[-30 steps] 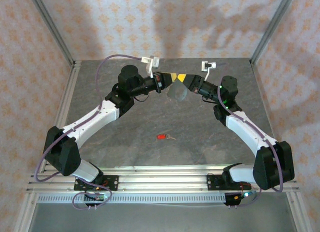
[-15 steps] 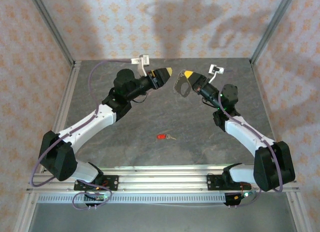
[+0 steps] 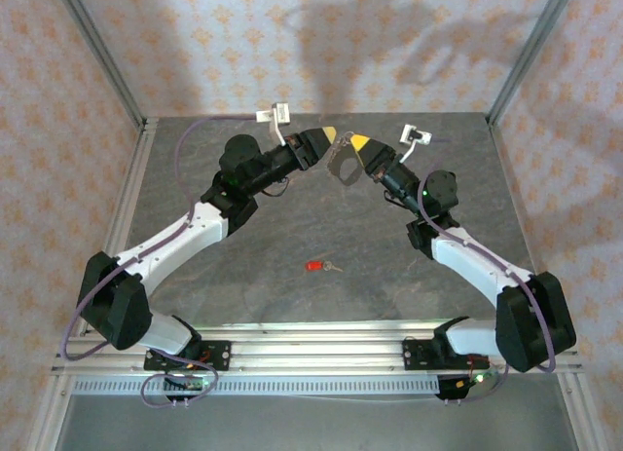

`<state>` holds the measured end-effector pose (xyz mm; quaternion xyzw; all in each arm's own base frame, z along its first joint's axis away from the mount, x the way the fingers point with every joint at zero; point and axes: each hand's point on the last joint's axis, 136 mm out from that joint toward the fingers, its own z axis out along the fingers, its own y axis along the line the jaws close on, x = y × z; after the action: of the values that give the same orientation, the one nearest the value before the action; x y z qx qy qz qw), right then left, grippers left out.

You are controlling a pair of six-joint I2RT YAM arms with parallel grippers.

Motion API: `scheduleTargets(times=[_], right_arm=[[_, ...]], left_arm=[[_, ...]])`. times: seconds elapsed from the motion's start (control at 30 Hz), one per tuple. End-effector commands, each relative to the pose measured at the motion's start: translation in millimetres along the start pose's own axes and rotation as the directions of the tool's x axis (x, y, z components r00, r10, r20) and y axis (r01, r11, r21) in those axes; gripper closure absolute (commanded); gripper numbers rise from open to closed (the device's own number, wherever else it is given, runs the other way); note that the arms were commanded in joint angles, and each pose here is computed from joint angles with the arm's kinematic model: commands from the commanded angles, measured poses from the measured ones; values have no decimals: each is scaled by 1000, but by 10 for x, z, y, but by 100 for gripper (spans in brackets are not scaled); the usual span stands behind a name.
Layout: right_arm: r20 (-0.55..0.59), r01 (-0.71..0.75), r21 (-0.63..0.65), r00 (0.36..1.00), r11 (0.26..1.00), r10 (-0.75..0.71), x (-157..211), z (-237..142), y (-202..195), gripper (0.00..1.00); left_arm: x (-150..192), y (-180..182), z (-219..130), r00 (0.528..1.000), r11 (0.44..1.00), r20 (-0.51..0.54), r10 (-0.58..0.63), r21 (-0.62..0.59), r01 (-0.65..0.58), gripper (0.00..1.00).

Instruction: Put the keys on the keyring

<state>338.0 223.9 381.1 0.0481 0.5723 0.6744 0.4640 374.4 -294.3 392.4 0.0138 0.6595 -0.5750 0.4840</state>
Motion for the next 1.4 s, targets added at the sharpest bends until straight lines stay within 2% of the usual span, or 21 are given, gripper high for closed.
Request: scheduleTargets(times=[0.0,0.53,1.1,1.37], right_arm=[[29,40,-82,999,996,-37,-72,32,249,100],[17,38,-86,999,996,-36,-61,65,267,100],[2,26,-60,1000,998,-26,-19,70,168,100],[-16,25,-66,1000,998,-26,3,91,190,100]], left_arm=[[11,-168,15,1000,997,-3,10,80,-10,58],[171,-267,140,997,993,-68,22,118,-14,60],[173,-360,179,996,990,-75,46,137,-35,64],[230,-302,227,994,993,-91,68,105,-58,63]])
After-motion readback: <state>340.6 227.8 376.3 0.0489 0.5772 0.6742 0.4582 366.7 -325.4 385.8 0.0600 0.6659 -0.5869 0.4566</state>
